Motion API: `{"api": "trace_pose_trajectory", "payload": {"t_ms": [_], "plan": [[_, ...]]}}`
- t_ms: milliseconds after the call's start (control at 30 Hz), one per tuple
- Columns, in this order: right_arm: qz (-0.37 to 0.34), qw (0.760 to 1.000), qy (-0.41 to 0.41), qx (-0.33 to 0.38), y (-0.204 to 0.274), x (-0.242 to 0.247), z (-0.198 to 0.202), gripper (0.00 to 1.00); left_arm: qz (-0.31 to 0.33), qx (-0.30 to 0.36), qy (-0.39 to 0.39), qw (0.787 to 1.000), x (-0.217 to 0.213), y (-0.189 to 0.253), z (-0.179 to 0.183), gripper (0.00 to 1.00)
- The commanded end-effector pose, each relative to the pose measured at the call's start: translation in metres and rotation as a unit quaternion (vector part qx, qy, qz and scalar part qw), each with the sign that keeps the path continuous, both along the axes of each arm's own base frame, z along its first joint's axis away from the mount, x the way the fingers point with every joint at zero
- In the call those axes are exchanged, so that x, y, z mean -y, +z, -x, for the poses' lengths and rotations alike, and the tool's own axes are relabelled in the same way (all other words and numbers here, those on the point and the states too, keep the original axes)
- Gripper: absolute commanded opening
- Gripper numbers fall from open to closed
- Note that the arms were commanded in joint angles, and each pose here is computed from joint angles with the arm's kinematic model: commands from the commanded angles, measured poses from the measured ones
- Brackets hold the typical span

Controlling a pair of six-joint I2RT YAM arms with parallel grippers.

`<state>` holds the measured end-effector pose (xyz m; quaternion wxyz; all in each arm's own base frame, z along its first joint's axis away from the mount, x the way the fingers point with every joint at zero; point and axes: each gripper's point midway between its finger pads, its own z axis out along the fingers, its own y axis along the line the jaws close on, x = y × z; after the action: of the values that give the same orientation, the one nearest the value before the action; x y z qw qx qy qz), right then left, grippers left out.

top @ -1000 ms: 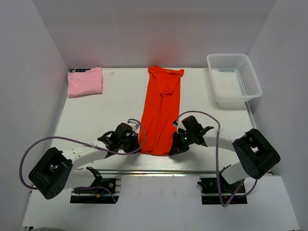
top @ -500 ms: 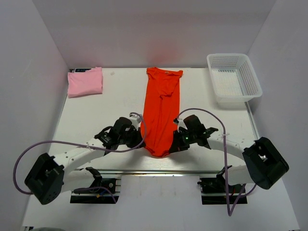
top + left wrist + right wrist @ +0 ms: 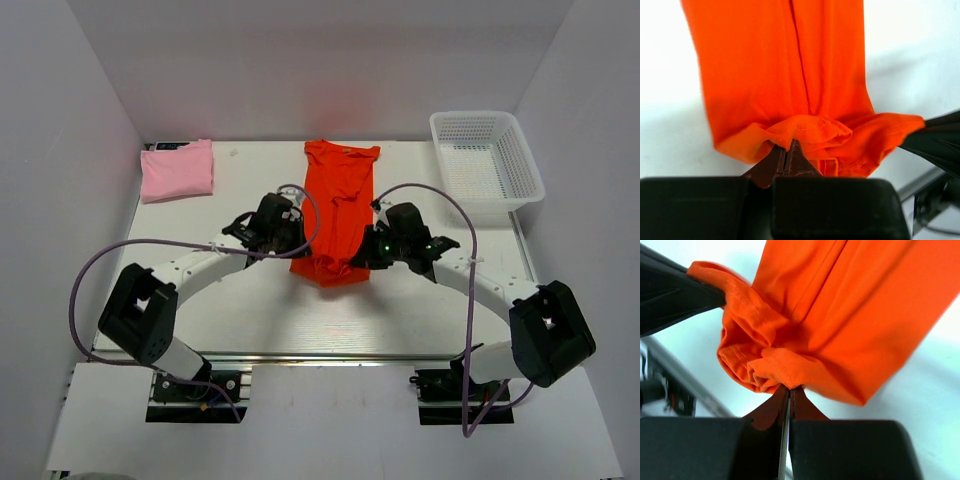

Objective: Fold and stack the t-shirts
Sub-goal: Fold the folded rectangular tshirt in 1/3 of the way

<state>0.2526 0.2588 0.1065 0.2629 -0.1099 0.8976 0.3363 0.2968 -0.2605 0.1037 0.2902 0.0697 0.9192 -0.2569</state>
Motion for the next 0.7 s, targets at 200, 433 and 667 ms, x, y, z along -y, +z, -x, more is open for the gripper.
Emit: {"api": "trace_pose_trajectory", "payload": {"t_ms": [200, 433, 667], "plan": [[0.031, 0.993, -0.091, 0.063, 0.032, 0.023, -0.082, 0.00, 0.000, 0.028, 0.058, 0.998, -0.022, 0.026, -0.080, 0.00], [0.038, 0.989, -0.115, 0.088, 0.047, 0.036, -0.127, 0.00, 0.031, 0.064, 0.032, 0.997, -0.011, 0.046, -0.132, 0.00], [0.038, 0.988, -0.113, 0.095, 0.046, 0.046, -0.163, 0.00, 0.046, 0.080, 0.021, 0.995, -0.010, 0.049, -0.167, 0.00]]}}
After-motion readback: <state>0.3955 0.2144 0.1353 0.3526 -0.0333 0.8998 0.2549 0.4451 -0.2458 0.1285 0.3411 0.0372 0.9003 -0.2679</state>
